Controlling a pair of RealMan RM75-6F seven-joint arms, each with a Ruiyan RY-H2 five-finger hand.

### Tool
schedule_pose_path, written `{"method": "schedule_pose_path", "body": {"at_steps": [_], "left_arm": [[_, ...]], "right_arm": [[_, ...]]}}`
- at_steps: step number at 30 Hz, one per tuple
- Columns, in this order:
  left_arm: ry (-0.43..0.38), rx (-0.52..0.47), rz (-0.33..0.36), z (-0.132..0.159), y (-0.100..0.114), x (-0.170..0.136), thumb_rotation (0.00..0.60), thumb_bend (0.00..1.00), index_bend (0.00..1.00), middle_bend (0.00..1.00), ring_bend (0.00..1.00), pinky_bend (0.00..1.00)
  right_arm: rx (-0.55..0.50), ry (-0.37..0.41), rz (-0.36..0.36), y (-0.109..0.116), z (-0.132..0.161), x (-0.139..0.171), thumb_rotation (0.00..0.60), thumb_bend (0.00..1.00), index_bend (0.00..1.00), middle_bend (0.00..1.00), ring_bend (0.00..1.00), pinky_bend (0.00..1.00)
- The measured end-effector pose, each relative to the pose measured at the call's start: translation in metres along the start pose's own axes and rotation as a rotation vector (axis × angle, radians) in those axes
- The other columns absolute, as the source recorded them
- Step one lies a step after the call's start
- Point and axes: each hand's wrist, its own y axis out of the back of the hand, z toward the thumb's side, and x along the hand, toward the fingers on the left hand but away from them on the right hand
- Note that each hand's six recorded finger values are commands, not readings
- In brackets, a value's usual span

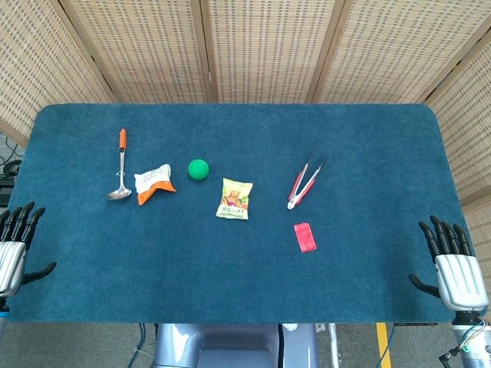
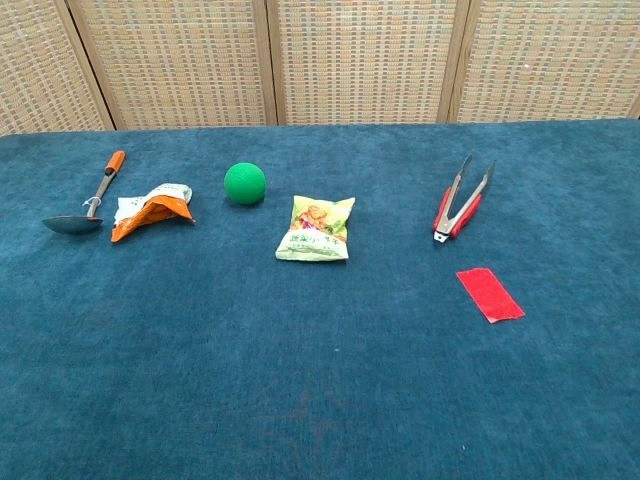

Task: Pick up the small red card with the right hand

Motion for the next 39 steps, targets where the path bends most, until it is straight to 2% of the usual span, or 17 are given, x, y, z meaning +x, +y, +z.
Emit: {"method": "schedule_pose_path", "body": {"at_steps": [32,39], "left_arm": [[0.013,-0.007,0.008,-0.004,0.005,-0.003,0.6,0.05,0.0,0.0,0.0,0.0],[0.013,-0.017,0.018,-0.004,0.008,-0.003,0.6,0.04,0.0,0.0,0.0,0.0]], "right_arm": [[0.004,0.02,0.0,-0.001,0.009,0.001,0.6,0.18,0.01,0.0,0.0,0.0],[-0.007,0.058,0.015,-0.011,0.03,-0.002,0.6,0.18,0.01,0.0,0.0,0.0]]}}
